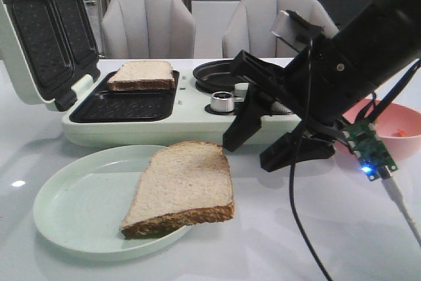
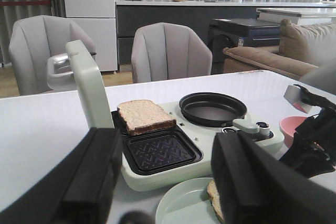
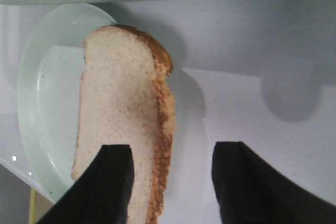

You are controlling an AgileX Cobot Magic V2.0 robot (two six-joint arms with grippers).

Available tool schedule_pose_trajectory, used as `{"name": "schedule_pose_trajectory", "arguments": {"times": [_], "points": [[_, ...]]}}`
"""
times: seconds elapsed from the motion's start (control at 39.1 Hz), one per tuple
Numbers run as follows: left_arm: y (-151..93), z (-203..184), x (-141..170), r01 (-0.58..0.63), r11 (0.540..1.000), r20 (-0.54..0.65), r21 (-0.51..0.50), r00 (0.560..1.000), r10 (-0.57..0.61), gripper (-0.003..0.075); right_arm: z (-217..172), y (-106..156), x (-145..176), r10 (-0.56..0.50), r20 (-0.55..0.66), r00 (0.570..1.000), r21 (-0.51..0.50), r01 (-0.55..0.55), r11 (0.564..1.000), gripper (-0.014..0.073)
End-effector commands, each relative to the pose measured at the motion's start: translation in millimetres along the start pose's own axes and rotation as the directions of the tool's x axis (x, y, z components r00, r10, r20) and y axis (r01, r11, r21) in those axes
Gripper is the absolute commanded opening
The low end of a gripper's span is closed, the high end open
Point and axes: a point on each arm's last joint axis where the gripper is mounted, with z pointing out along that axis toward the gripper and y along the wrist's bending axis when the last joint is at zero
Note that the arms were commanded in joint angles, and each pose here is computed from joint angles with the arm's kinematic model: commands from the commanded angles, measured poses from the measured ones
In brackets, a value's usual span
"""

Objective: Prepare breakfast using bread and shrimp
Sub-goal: 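Reach the right gripper to the remaining bread slice and grasp it, then carry the bread slice with the right gripper over the press plate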

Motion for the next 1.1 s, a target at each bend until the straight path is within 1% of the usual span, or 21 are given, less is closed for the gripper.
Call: {"name": "schedule_pose_trajectory", "arguments": {"times": [0.0,0.13,0.31,0.46,0.54,0.59,0.67,0.72,0.84,0.97,1.07], "points": [[-1,0,-14,0.015,1.0,0.088,0.011,0.996,-0.016,0.0435,-4,15,-12,-0.019,0.072,0.997,-0.109,0.027,0.994,0.0445],[-1,0,-14,0.015,1.0,0.088,0.011,0.996,-0.016,0.0435,8,9,-13,-0.015,0.077,0.997,-0.127,0.025,0.992,0.0445],[-1,0,-14,0.015,1.0,0.088,0.011,0.996,-0.016,0.0435,23,3,-13,0.007,0.042,0.999,-0.134,-0.002,0.991,0.0445],[-1,0,-14,0.015,1.0,0.088,0.011,0.996,-0.016,0.0435,32,7,-19,0.008,0.013,1.0,-0.184,-0.005,0.983,0.0436],[-1,0,-14,0.015,1.0,0.088,0.011,0.996,-0.016,0.0435,35,8,-23,0.025,0.014,1.0,-0.202,-0.022,0.979,0.0382],[-1,0,-14,0.015,1.0,0.088,0.011,0.996,-0.016,0.0435,36,8,-24,0.042,0.017,0.999,-0.209,-0.038,0.977,0.0321],[-1,0,-14,0.015,1.0,0.088,0.011,0.996,-0.016,0.0435,35,10,-25,0.035,0.026,0.999,-0.228,-0.029,0.973,0.0209],[-1,0,-14,0.015,1.0,0.088,0.011,0.996,-0.016,0.0435,31,11,-27,0.031,0.036,0.999,-0.241,-0.022,0.97,0.0176],[-1,0,-14,0.015,1.0,0.088,0.011,0.996,-0.016,0.0435,13,17,-34,0.02,0.072,0.997,-0.286,0.002,0.958,0.0173],[-1,0,-14,0.015,1.0,0.088,0.011,0.996,-0.016,0.0435,-11,33,-38,-0.015,0.128,0.992,-0.345,0.059,0.937,0.0173],[-1,0,-14,0.015,1.0,0.088,0.011,0.996,-0.016,0.0435,-28,48,-45,-0.024,0.188,0.982,-0.389,0.097,0.916,0.0173]]}}
